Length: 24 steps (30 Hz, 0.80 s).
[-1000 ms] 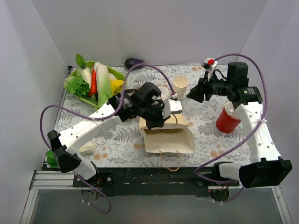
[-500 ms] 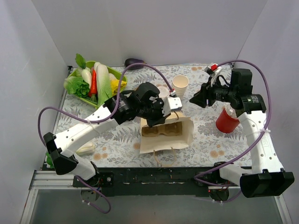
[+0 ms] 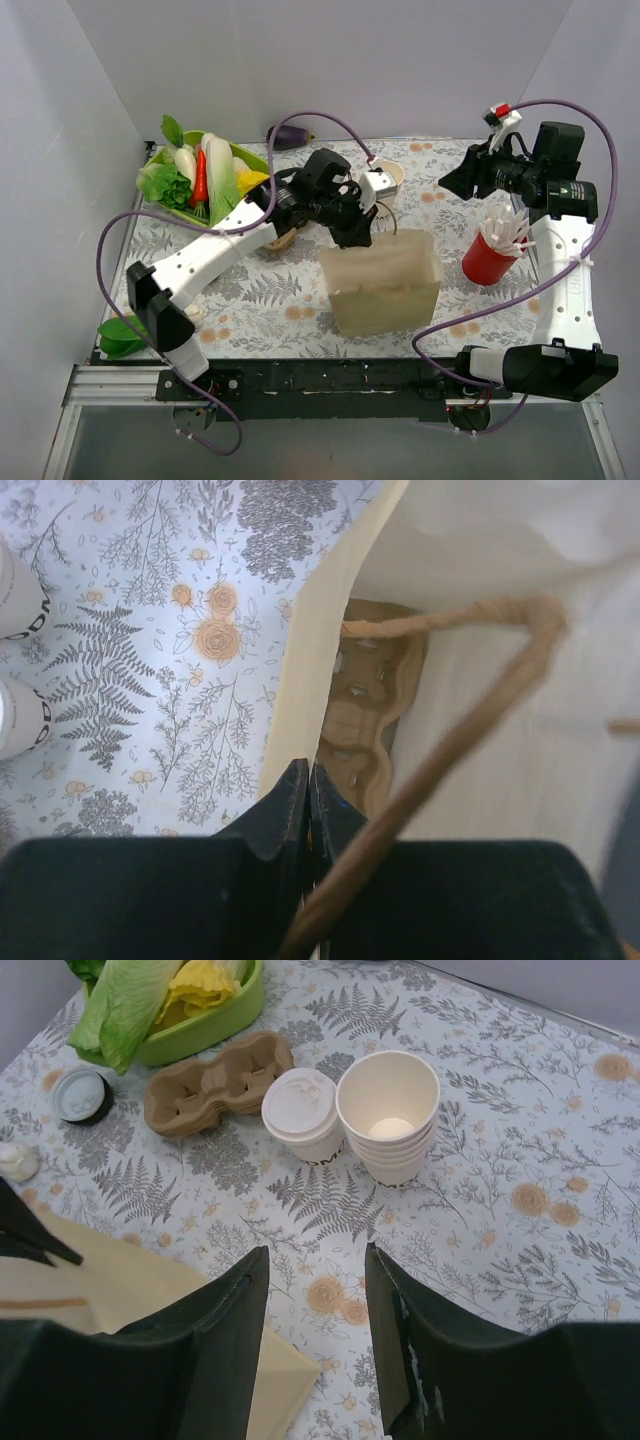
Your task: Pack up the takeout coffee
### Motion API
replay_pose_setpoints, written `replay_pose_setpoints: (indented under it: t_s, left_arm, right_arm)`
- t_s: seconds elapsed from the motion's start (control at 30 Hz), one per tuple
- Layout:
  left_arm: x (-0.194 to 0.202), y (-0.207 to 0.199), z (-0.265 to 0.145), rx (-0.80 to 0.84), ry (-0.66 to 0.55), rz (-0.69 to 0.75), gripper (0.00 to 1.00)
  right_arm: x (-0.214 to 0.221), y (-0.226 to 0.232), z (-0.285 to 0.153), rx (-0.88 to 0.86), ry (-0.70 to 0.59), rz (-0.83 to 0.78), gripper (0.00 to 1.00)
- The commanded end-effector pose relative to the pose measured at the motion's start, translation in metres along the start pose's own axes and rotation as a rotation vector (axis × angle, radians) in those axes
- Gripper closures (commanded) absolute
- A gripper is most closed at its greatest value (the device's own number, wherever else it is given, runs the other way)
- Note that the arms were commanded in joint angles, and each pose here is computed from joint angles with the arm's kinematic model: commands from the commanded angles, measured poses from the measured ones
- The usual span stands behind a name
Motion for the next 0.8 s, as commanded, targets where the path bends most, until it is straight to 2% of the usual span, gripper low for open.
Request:
replay_pose_setpoints:
  t_s: [0.0, 0.03, 0.07, 0.1, 0.13, 0.17, 0.23, 0.4, 0.5, 0.7, 0.77]
  left_arm:
    - [-0.007, 0.025, 0.019, 0.049, -0.047, -0.126, 1.0]
    - [-0.005, 0.031, 0.024, 0.049, -0.043, -0.136, 0.99]
    - [-0.006, 0.033, 0.024, 0.041, -0.046, -0.133, 0.9]
    - [-0.009, 0.036, 0.023, 0.029, -0.051, -0.129, 0.71]
    - [-0.009, 0.039, 0.023, 0.012, -0.048, -0.133, 0.36]
    - [-0.008, 0.043, 0.021, -0.024, -0.043, -0.135, 0.24]
    - [-0.012, 0.048, 0.013, -0.062, -0.062, -0.133, 0.13]
    - [-0.045, 0.046, -0.04, -0.158, -0.195, -0.057, 0.02]
    - [-0.054, 0.038, -0.068, -0.207, -0.24, 0.019, 0.02]
    - [-0.027, 0.047, -0.083, -0.31, -0.159, -0.01, 0.02]
    - [-0.022, 0.044, -0.084, -0.254, -0.159, -0.039, 0.02]
  right_arm:
    - [-0.007, -0.003, -0.013, 0.017, -0.017, 0.014, 0.48]
    - [-0.007, -0.003, -0.014, 0.016, -0.018, 0.015, 0.48]
    - [-0.007, -0.003, -0.016, 0.018, -0.021, 0.007, 0.49]
    - [-0.005, -0.004, -0.017, 0.021, -0.019, 0.009, 0.49]
    - [-0.003, -0.003, -0.017, 0.017, -0.017, 0.012, 0.48]
    - [-0.003, -0.002, -0.017, 0.012, -0.018, 0.01, 0.48]
    - [0.001, -0.002, -0.017, 0.009, -0.018, 0.018, 0.48]
    - [0.004, 0.005, -0.021, 0.003, -0.041, 0.008, 0.48]
    - [0.006, 0.008, -0.022, -0.005, -0.056, 0.002, 0.48]
    - [0.009, 0.003, -0.019, 0.001, -0.072, -0.033, 0.48]
    - [0.009, -0.004, -0.015, 0.009, -0.052, -0.02, 0.48]
Point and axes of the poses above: each gripper's point midway between its finger pads, its own z axis out along the fingers, its own y axis along the line the jaws close on, x = y × z, the point moved 9 cm from there along -z, back along the fingers, and after that the axes turned 8 degrees about z, right-handed, at the moved point
